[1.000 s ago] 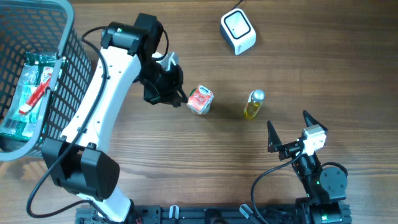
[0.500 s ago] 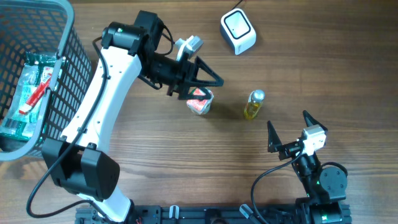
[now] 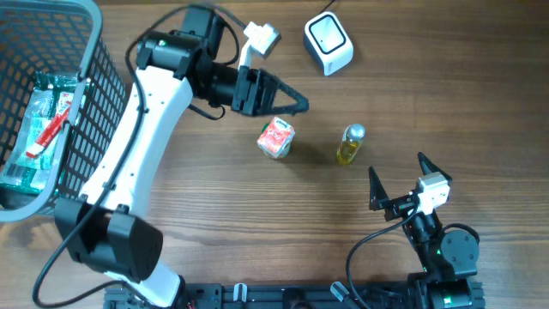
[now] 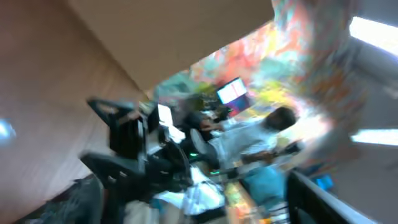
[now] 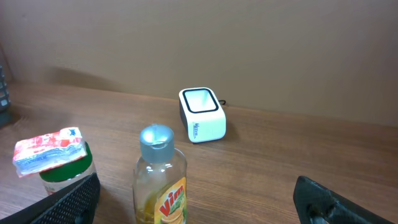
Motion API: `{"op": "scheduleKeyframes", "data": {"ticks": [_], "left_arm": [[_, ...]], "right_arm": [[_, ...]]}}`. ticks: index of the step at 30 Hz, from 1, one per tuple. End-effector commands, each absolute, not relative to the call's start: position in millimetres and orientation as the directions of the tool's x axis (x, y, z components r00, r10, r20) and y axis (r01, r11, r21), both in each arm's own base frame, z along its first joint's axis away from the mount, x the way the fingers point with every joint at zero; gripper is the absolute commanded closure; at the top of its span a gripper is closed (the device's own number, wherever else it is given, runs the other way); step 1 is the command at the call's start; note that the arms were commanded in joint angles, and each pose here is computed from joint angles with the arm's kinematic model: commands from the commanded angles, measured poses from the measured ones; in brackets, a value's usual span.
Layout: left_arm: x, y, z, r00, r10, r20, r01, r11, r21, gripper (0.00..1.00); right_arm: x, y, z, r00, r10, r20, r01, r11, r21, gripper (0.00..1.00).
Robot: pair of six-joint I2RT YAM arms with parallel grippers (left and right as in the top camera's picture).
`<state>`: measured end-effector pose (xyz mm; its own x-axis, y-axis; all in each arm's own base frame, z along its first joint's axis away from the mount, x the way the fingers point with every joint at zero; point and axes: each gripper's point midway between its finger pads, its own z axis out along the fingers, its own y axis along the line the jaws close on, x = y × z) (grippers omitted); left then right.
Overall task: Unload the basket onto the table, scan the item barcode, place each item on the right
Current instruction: 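Open the left gripper and raise it away from the jar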
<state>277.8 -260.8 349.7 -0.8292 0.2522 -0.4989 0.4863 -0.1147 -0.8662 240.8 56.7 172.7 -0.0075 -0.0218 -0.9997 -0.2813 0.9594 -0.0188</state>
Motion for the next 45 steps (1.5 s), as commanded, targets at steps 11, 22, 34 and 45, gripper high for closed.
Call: {"op": "scheduleKeyframes", "data": {"ticks": [11, 22, 34, 45], "left_arm": [[254, -261, 374, -0.413, 0.209, -0.886, 0.872, -0.191, -0.451, 0.87], [261, -260, 358, -0.401, 0.276, -0.873, 0.889, -0.112, -0.444, 0.96], [356, -137, 236, -0.933, -0.228, -0.28, -0.143, 0.946, -0.291, 0.96], [293, -125, 219, -0.744, -0.665, 0.063, -0.663, 0.725, -0.185, 0.96]], "right_arm": [[242, 54, 172, -0.007, -0.027, -1.0, -0.269, 0.963, -0.024, 0.0], [242, 54, 172, -0.007, -0.026, -1.0, -0.269, 0.963, -0.023, 0.0], [242, 54, 172, -0.007, -0.026, -1.0, -0.268, 0.963, -0.023, 0.0], [242, 54, 172, -0.007, -0.026, -1.0, -0.269, 0.963, -0.023, 0.0]]}}
